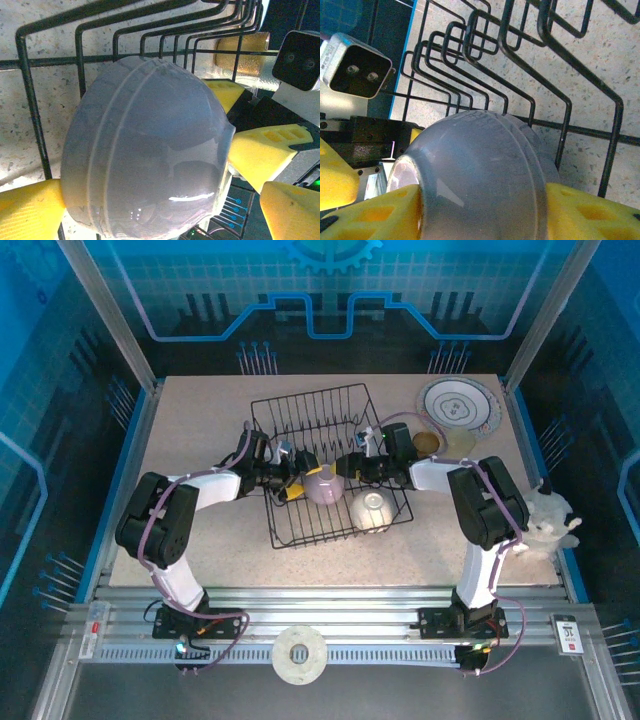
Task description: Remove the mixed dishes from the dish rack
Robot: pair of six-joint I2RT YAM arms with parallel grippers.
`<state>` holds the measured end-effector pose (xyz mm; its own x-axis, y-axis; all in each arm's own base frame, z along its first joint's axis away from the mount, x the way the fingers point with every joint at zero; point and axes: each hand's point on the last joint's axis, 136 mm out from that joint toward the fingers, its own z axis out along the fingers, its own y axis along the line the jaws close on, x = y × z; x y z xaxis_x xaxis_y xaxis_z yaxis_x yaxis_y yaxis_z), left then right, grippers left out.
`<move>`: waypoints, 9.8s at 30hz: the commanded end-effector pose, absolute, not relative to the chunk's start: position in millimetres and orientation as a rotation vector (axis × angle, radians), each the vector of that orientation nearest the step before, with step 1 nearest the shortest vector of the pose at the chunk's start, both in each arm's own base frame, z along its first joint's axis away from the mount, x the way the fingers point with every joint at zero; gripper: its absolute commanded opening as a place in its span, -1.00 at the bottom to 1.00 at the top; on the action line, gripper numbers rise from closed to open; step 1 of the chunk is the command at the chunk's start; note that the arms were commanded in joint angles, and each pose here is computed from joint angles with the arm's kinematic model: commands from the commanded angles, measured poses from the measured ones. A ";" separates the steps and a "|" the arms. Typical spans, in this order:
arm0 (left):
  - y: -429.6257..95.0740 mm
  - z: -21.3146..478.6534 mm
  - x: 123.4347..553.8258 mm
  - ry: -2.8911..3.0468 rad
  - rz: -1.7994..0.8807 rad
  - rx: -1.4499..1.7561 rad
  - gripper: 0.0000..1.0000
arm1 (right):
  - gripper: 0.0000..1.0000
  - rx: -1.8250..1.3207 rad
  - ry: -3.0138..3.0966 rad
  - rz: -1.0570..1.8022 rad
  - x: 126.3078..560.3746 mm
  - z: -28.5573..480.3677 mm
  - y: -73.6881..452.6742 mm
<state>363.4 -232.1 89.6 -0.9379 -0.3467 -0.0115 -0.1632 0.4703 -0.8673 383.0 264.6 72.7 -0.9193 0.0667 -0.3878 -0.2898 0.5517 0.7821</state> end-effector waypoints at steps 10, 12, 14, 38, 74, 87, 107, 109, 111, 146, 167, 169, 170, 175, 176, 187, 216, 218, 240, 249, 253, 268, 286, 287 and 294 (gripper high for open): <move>-231.7 89.1 349.7 2.547 -1.496 -0.403 0.99 | -0.04 0.258 2.784 1.285 330.5 -40.5 213.7; -235.0 89.6 350.7 2.535 -1.540 -0.408 0.99 | -0.06 0.263 2.784 1.291 330.6 -41.3 214.1; -237.0 89.4 353.1 2.512 -1.573 -0.423 0.98 | -0.07 0.263 2.785 1.295 330.7 -41.7 215.1; -252.7 124.4 366.1 2.271 -1.805 -0.457 -0.04 | -0.07 0.236 2.748 1.307 337.3 -21.6 219.1; -268.9 157.9 386.6 1.987 -2.003 -0.399 -1.00 | 0.12 0.074 2.675 0.938 368.4 94.8 192.8; -269.7 182.7 384.4 1.918 -2.033 -0.315 -1.00 | 0.45 0.022 2.609 0.842 363.1 130.6 181.3; -276.4 219.7 373.4 1.879 -2.052 -0.163 -1.00 | 0.63 -0.025 2.547 0.846 357.7 163.4 180.3; -278.3 225.9 369.0 1.888 -2.032 -0.126 -1.00 | 0.66 -0.031 2.537 0.853 356.7 169.5 180.8; -279.1 230.6 366.0 1.899 -2.012 -0.097 -1.00 | 0.69 -0.035 2.530 0.859 355.9 174.3 180.9; -276.9 294.5 291.5 2.137 -1.313 0.453 -1.00 | 1.00 0.222 2.517 0.761 293.9 164.7 86.2; -285.6 287.3 275.8 2.129 -1.107 0.629 -1.00 | 1.00 0.074 2.604 0.891 295.2 134.3 152.0; -285.4 286.0 276.2 2.134 -1.104 0.627 -1.00 | 1.00 0.044 2.624 0.888 294.9 130.4 163.5; -285.2 285.3 276.8 2.135 -1.102 0.626 -1.00 | 1.00 0.026 2.609 0.894 300.5 137.9 170.1; -284.4 285.8 277.7 2.136 -1.091 0.623 -1.00 | 1.00 -0.032 2.616 0.918 306.7 137.6 202.1; -284.3 285.7 277.5 2.137 -1.089 0.624 -1.00 | 1.00 -0.040 2.619 0.920 308.2 136.8 207.5; -280.5 284.5 276.5 2.143 -1.068 0.615 -1.00 | 1.00 -0.113 2.664 0.970 337.9 125.7 274.3; -282.0 283.8 276.3 2.145 -1.082 0.616 -1.00 | 1.00 0.156 2.494 1.108 351.0 149.0 173.6; -283.1 285.1 276.1 2.137 -1.069 0.640 -1.00 | 1.00 0.142 2.480 1.078 347.7 158.8 168.7; -309.0 241.0 245.6 1.701 -0.464 1.537 -1.00 | 1.00 -0.275 2.446 0.737 286.4 253.7 177.6; -317.9 220.7 240.2 1.665 -0.309 1.697 -1.00 | 0.87 -0.475 2.493 0.589 265.7 252.5 201.7; -323.7 218.8 238.4 1.661 -0.285 1.722 -1.00 | 0.77 -0.533 2.518 0.502 262.4 244.7 207.3; -330.5 227.8 234.3 1.610 -0.227 1.722 -1.00 | 0.28 -0.585 2.599 0.290 261.9 218.1 209.5; -328.1 229.3 239.8 1.582 -0.091 1.705 -1.00 | -0.55 -0.508 2.598 0.250 263.7 207.2 215.5; -327.5 228.9 241.6 1.586 -0.080 1.701 -1.00 | -0.59 -0.507 2.596 0.255 263.9 207.4 216.1; -329.6 229.1 244.1 1.581 -0.057 1.686 -1.00 | -0.92 -0.487 2.583 0.291 265.7 210.7 217.6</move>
